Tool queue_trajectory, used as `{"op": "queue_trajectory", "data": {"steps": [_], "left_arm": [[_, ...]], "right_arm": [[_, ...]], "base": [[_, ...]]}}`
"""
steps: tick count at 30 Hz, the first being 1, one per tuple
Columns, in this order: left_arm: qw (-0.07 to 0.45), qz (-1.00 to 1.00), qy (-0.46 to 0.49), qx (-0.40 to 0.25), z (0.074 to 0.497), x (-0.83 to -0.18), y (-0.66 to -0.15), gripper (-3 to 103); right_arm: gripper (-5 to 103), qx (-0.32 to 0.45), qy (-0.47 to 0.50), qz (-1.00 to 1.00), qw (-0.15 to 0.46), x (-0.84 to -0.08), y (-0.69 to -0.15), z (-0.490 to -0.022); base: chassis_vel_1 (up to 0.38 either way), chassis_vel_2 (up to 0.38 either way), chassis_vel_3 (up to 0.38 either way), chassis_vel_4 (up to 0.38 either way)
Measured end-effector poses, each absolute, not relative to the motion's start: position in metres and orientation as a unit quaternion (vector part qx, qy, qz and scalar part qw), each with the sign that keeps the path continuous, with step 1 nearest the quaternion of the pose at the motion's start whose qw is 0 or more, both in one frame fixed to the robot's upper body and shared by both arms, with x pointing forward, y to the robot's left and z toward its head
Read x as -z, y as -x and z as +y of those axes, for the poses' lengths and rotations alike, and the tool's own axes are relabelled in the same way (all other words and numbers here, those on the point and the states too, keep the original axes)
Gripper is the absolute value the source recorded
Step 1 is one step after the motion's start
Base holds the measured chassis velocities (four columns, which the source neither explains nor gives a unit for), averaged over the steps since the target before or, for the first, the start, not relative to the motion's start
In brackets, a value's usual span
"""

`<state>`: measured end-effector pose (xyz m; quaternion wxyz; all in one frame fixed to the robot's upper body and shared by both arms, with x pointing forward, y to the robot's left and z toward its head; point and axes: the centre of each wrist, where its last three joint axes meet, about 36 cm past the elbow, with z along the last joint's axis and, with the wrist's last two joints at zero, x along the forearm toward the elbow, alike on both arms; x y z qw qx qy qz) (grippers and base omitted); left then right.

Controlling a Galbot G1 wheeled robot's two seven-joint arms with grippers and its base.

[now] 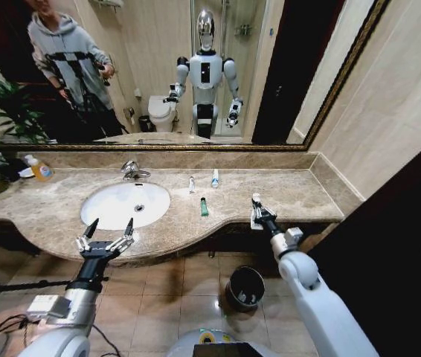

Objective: Pick up the trash from the sink and place it in the trash bin.

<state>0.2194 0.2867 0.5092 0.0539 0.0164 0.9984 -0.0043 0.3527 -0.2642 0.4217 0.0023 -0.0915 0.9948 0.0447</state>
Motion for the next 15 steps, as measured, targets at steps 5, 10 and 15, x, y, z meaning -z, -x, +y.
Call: {"op": "queue_trajectory", "data": {"steps": [5, 10, 15], "left_arm": [[0.054, 0.998, -0.016, 0.004, 0.287, -0.509, -0.219, 100], [0.054, 0.998, -0.016, 0.004, 0.287, -0.509, -0.219, 100], [0.054, 0.998, -0.016, 0.004, 0.287, -0.509, -0.219, 100]], "right_arm": [[1, -0.040, 0.081, 0.996, -0.004, -0.405, -0.321, -0.266], [1, -0.041, 0.061, 0.997, -0.034, -0.361, -0.283, -0.264], [1, -0.040, 0.054, 0.992, -0.109, -0.300, -0.233, -0.263]], "base": [[0.000, 0.000, 0.000, 0.000], [0.000, 0.000, 0.000, 0.000], [0.000, 0.000, 0.000, 0.000]]}}
